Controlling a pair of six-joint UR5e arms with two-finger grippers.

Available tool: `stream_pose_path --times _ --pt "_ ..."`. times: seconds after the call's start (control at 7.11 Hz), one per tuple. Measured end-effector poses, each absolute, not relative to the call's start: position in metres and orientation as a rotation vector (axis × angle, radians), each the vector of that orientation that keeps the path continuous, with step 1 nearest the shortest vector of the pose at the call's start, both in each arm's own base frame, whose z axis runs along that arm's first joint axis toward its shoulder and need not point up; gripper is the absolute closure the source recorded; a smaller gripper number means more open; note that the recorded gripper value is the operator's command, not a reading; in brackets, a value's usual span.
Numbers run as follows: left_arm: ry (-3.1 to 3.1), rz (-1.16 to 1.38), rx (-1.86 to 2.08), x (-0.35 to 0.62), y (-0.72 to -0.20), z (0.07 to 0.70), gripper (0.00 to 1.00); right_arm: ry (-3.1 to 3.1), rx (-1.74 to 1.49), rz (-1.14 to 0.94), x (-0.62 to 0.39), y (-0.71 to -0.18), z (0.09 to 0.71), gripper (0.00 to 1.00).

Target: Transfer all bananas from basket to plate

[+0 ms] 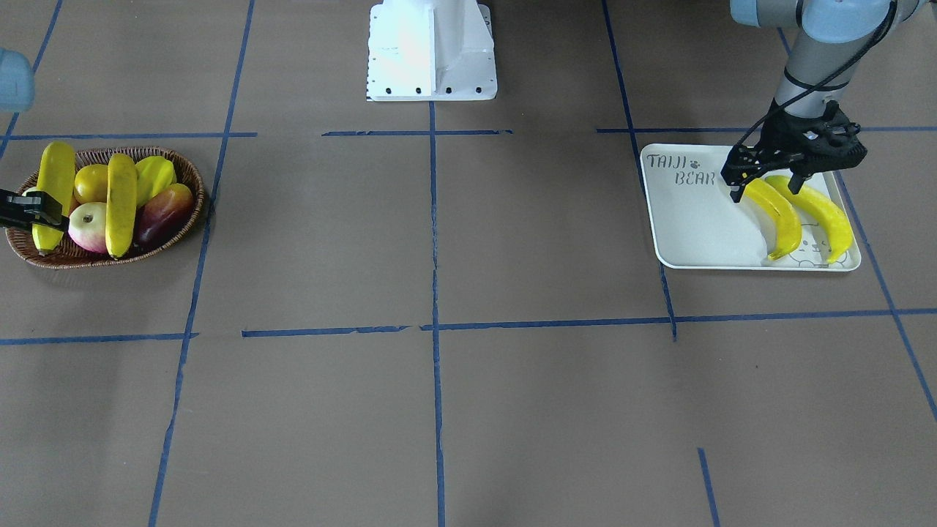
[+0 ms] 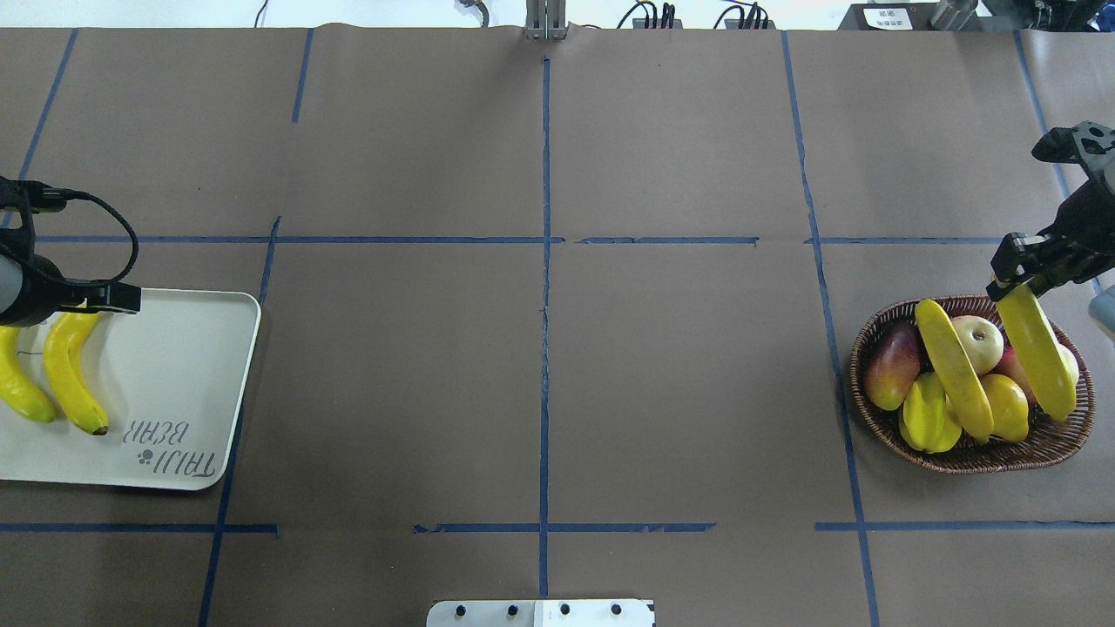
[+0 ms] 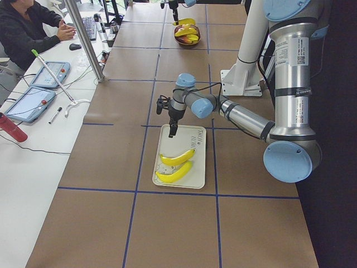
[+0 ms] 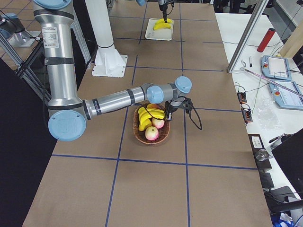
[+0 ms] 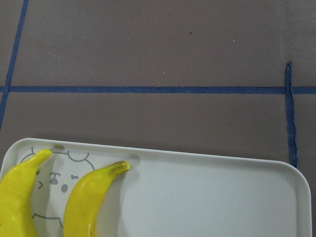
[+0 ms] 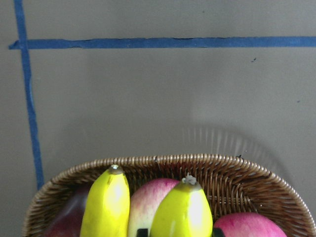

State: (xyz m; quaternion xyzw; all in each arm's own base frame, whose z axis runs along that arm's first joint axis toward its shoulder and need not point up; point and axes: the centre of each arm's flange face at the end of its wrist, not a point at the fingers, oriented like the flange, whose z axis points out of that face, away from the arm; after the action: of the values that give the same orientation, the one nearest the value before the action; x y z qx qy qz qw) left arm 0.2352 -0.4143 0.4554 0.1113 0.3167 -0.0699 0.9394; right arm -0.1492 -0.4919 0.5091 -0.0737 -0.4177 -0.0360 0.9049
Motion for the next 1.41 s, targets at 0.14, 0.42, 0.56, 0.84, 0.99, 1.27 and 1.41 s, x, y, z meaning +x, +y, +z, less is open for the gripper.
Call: stream_pose_path --times 0.14,0.42,0.56,0.84,0.99,1.27,1.41 --pt "0.653 -0.148 0.225 0.24 -0.419 0.444 0.0 -0.892 -0.103 -0.06 -0.137 -0.488 0.478 1.0" --pt "0.706 -0.176 0.16 0.258 -0.428 0.39 0.0 -0.953 -0.004 0.046 -0.128 -0.502 0.387 1.0" --pt "0.769 -0.211 0.11 0.268 -0.431 0.358 0.0 -0.988 0.054 0.099 -0.13 -0.514 0.33 1.0" --pt "0.914 -0.323 -0.009 0.288 -0.434 0.294 0.0 -1.018 0.185 0.196 -0.148 -0.531 0.226 1.0" --pt "0.974 -0.404 -0.08 0.297 -0.435 0.265 0.0 -1.003 0.27 0.235 -0.171 -0.532 0.184 1.0" --pt "1.049 -0.626 -0.222 0.314 -0.444 0.217 0.0 -0.986 0.474 0.317 -0.237 -0.515 0.129 1.0" --pt "1.077 -0.743 -0.292 0.323 -0.452 0.203 0.0 -0.998 0.58 0.383 -0.277 -0.499 0.115 1.0"
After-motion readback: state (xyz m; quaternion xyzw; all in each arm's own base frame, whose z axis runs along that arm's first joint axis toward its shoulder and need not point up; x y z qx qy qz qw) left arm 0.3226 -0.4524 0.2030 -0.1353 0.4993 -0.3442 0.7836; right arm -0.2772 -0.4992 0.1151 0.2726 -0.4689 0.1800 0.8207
